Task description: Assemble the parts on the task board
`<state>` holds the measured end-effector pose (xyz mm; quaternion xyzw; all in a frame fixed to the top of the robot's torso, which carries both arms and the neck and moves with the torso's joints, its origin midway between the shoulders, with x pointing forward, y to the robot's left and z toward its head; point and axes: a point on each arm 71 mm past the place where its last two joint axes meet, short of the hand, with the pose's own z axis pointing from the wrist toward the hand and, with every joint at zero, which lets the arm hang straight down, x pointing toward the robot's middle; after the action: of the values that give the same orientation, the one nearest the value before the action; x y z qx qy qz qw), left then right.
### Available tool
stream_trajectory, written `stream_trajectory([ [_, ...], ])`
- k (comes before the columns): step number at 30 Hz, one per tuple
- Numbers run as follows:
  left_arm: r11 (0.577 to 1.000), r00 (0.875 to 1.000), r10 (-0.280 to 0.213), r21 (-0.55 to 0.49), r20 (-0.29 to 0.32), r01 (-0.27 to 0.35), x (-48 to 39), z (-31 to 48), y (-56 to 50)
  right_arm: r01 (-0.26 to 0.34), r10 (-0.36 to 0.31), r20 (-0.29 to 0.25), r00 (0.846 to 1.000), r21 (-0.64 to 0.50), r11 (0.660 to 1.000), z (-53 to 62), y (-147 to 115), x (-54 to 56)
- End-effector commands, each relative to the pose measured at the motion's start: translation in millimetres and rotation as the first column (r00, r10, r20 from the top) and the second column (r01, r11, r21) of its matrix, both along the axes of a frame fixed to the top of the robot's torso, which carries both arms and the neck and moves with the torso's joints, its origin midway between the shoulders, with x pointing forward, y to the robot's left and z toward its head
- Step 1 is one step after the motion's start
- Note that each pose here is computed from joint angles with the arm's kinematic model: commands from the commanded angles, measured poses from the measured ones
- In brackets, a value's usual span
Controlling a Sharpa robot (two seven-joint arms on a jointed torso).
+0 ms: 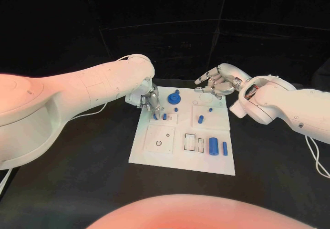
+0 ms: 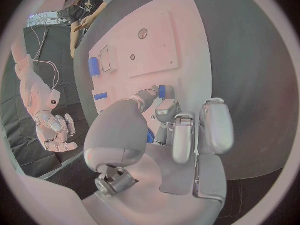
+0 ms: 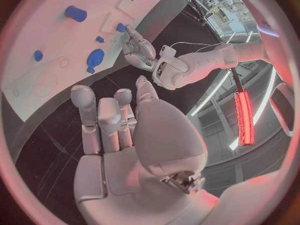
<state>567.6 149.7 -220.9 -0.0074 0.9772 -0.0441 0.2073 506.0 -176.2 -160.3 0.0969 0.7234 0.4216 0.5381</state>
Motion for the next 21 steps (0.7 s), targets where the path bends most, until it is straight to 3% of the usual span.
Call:
stream_trajectory([
  [1,1.0,1.0,0.006,0.007,0.008,-0.006,-1.3,-5.7,0.1,-0.008,0.008,0.002,1.0,0.004,1.0,1.4,0.9,-0.2],
  [21,0.999,0.998,0.036,-0.004,0.061,-0.036,-1.0,-4.5,8.8,-0.007,0.007,0.002,1.0,0.003,1.0,1.3,-0.1,-0.1],
])
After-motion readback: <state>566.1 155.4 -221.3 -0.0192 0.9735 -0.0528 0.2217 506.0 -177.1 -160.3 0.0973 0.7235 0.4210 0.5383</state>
